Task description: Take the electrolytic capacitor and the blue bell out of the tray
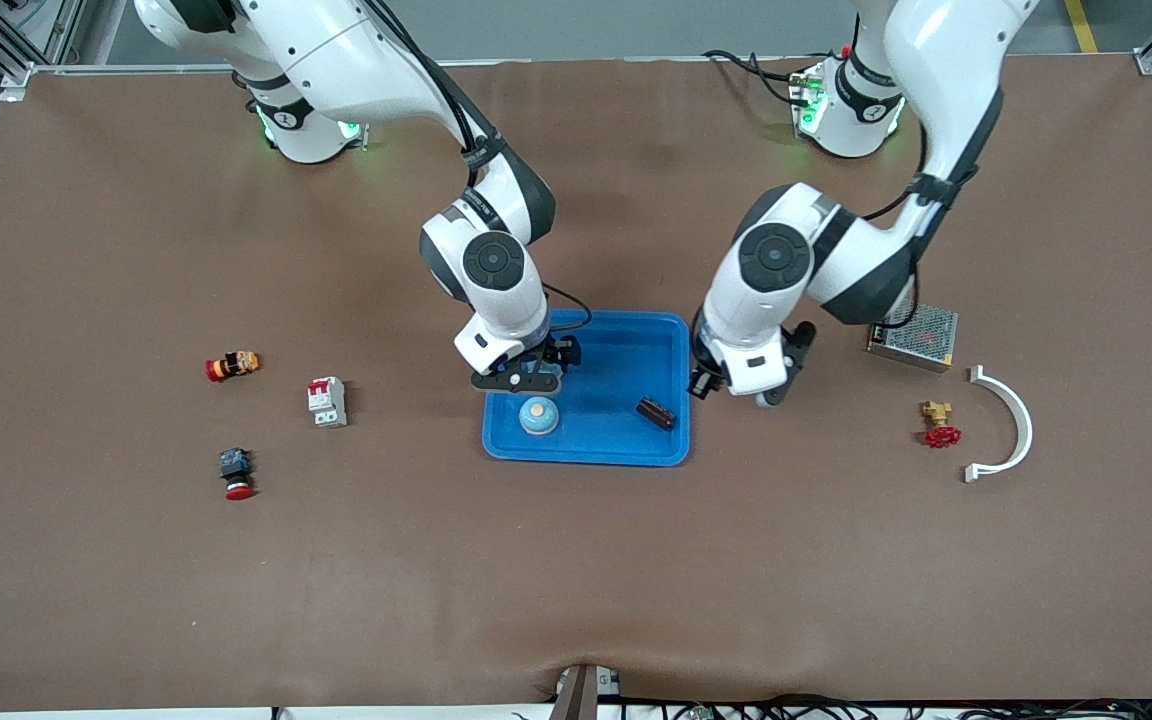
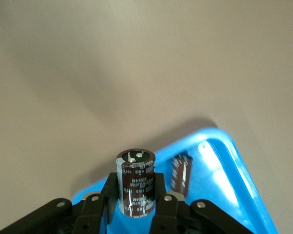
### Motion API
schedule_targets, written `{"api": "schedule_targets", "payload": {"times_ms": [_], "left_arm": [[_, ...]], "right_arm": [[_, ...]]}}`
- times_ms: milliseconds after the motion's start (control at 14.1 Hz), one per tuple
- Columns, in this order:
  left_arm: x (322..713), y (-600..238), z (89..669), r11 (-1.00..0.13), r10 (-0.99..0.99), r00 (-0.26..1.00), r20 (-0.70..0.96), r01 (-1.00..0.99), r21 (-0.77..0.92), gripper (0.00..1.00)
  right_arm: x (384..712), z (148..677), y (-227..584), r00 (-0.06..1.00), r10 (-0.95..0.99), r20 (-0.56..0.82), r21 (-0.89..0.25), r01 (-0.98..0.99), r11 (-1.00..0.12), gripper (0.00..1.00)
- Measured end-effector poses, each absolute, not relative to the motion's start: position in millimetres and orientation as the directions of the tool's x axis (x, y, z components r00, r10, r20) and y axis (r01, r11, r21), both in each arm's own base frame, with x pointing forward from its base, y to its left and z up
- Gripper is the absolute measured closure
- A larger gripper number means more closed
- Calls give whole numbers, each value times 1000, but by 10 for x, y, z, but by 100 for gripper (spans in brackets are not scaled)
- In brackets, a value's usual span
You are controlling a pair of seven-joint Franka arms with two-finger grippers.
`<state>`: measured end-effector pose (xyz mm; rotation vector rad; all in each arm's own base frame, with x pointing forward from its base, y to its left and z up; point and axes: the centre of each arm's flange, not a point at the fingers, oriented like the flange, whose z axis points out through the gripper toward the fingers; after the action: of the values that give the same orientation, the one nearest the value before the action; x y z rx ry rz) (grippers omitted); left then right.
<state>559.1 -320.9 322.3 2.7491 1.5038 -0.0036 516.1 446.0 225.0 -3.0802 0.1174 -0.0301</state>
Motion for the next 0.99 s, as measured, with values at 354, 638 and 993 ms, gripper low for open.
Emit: {"api": "schedule_targets", "payload": {"times_ms": [354,638,993], "left_arm": [[5775,-2426,3288,-632,774,633,9,773,-53,67],[5865,-1640,3092,-700,712,702,-21,707,-101,67],[5831,-874,2779,-756,653,754,-72,644,-121,67]], "right_arm": [[5154,2094,4485,997,-70,32,-67,-67,-995,0],[5138,2029,4497,997,-66,32,-65,-64,-996,0],[5107,1961,4527,998,-61,32,-65,-58,-996,0]]}}
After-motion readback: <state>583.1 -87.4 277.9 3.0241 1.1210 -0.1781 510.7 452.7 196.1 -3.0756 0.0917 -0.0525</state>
